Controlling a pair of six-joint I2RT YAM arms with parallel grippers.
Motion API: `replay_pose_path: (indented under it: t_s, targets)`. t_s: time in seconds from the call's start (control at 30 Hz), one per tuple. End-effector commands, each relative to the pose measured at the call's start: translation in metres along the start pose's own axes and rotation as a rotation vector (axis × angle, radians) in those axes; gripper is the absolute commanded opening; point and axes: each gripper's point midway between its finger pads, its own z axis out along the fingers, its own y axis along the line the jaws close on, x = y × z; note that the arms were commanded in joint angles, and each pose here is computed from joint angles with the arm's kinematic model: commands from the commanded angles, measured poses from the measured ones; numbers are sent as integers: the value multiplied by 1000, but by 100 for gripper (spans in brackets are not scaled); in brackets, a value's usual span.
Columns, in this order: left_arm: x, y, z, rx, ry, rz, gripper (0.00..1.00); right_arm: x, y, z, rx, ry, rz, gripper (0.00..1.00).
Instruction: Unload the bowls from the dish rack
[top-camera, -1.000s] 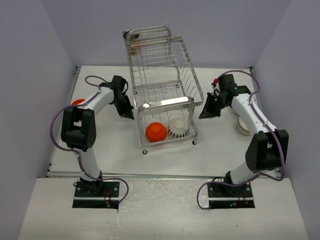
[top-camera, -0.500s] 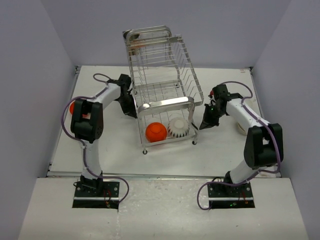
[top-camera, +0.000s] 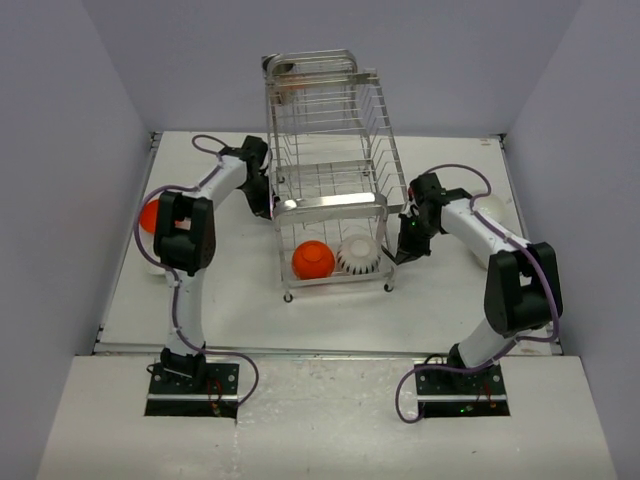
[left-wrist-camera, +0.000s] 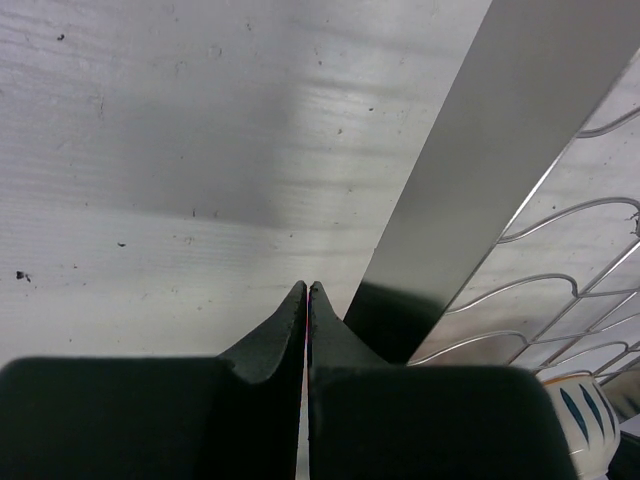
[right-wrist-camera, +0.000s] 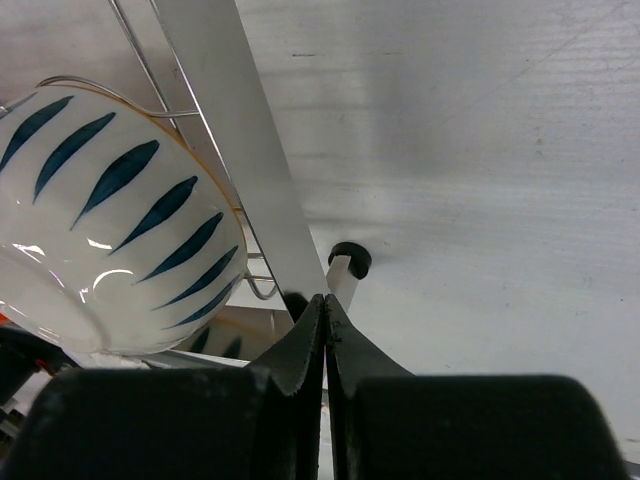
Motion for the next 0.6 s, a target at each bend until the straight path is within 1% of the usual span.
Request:
replay_pose_path:
  t_s: [0.0, 0.17, 0.23, 0.37, 0.5, 0.57]
  targets:
    - [-4, -42, -3, 124, -10, 32, 0, 10, 33, 0, -107, 35, -7, 0]
    - [-4, -39, -6, 114, -25, 37, 0, 6, 35, -10, -102, 6, -12, 0]
    - [-4, -32, -11, 81, -40, 18, 0, 4, 34, -17, -85, -14, -5, 0]
    - [-11, -22, -36, 56, -150, -6, 0, -10, 27, -36, -19, -101, -11, 0]
    - [-18, -6, -53, 1, -205, -24, 0, -24, 20, -54, 58, -147, -35, 0]
    - [-22, 4, -62, -33, -226, -21, 0, -34, 24, -62, 69, -172, -47, 0]
